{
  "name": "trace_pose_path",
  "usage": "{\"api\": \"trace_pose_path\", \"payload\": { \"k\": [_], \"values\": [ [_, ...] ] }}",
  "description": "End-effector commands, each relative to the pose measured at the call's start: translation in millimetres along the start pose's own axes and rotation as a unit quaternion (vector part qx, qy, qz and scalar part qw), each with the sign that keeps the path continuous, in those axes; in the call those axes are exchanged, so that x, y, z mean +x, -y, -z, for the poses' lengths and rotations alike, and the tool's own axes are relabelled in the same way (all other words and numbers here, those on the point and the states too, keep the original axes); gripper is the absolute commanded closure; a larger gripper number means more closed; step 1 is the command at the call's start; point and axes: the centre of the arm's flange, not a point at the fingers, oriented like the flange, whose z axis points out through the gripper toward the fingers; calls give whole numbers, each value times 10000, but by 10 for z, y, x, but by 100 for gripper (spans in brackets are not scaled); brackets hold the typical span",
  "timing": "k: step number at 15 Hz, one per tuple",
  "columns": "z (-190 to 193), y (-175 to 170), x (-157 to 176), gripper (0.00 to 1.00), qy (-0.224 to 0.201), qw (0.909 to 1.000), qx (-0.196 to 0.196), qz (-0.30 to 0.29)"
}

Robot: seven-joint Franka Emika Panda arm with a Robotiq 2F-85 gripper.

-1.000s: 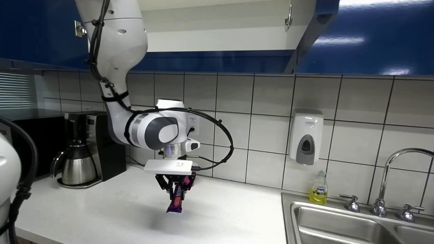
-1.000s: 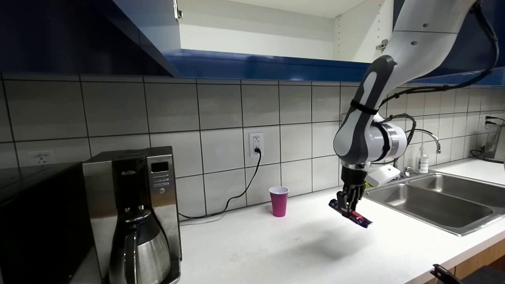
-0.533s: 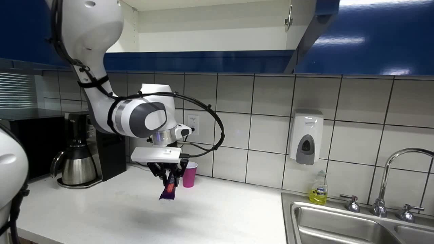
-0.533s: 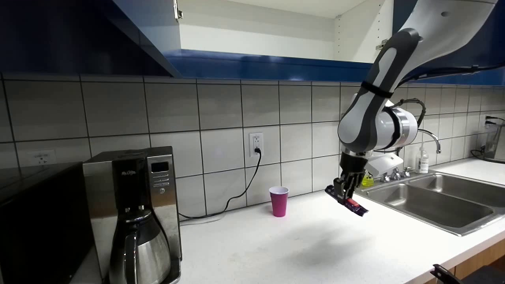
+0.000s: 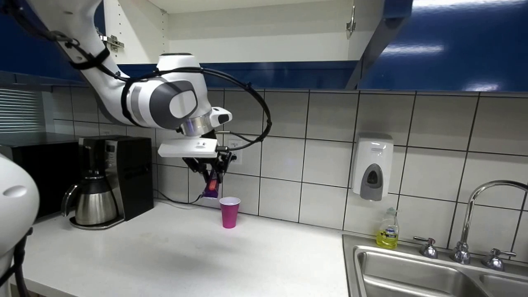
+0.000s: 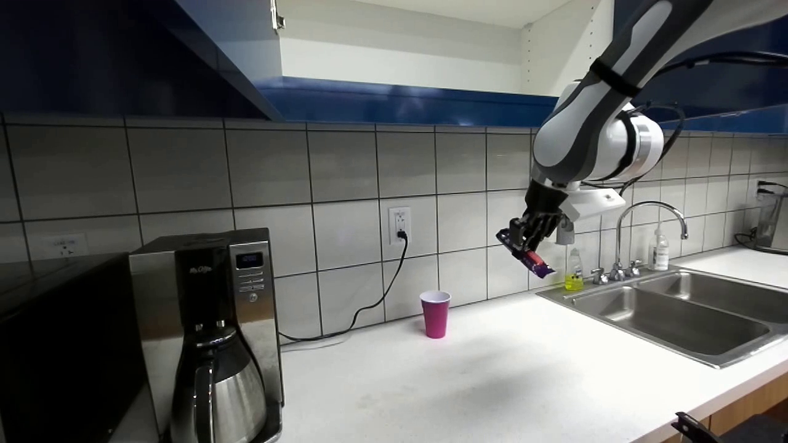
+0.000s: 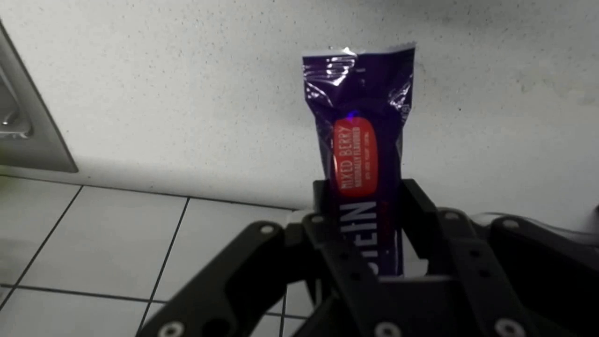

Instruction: Put the candy bar in the open cabinet

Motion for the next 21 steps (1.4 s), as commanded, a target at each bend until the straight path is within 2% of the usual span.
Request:
{"api": "trace_pose_path", "payload": {
  "k": [1, 17, 21],
  "values": [
    [523, 99, -221, 85, -224, 9996, -23, -146],
    [1662, 260, -218, 85, -801, 9967, 84, -136],
    [1964, 303, -182, 85, -1124, 9935, 82, -155]
  ]
}}
